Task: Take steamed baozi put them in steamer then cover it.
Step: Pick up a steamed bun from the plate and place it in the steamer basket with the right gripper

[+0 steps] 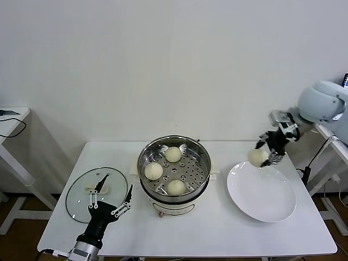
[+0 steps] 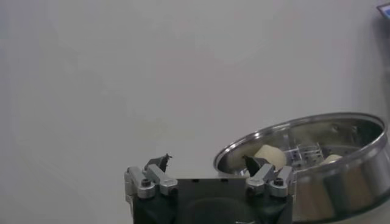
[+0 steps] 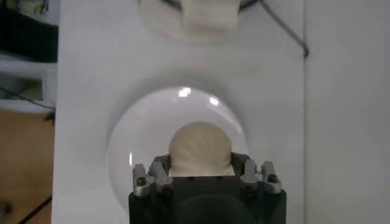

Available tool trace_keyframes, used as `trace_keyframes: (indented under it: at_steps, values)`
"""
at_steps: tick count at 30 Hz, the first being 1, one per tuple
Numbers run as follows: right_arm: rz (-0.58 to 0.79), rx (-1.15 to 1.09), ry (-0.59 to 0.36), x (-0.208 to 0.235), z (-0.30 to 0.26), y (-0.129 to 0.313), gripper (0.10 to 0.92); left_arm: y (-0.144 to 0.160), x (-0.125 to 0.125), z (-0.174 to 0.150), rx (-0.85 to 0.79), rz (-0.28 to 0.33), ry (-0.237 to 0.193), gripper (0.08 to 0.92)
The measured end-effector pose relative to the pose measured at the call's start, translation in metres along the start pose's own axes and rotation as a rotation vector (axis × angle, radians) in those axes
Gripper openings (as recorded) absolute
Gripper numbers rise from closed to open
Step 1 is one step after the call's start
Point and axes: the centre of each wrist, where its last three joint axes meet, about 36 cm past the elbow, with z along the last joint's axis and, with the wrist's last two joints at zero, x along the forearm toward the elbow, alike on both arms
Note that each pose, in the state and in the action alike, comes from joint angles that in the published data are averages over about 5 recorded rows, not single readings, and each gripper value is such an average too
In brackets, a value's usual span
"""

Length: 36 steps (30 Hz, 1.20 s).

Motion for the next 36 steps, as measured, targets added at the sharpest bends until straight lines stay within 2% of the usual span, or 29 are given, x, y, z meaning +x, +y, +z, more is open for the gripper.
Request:
trace_keyframes:
  at_steps: [9, 18, 27, 36]
  values:
    - [-0.015, 0.059, -0.009, 0.01, -0.089, 0.004, 0.662, 0.002, -0.003, -0.002, 0.002, -0.003, -0.012, 0.823]
    - [-0.039, 0.098, 0.042, -0.015, -0.155, -0.002, 0.674, 0.004, -0.003, -0.005, 0.002, -0.012, -0.022, 0.823]
    - [-0.06, 0.126, 0.079, -0.058, -0.192, -0.019, 0.683, 0.007, -0.002, -0.003, -0.001, -0.023, -0.019, 0.823]
    - [-0.063, 0.118, 0.099, -0.103, -0.204, -0.037, 0.684, 0.01, -0.003, 0.001, -0.002, -0.031, -0.011, 0.823]
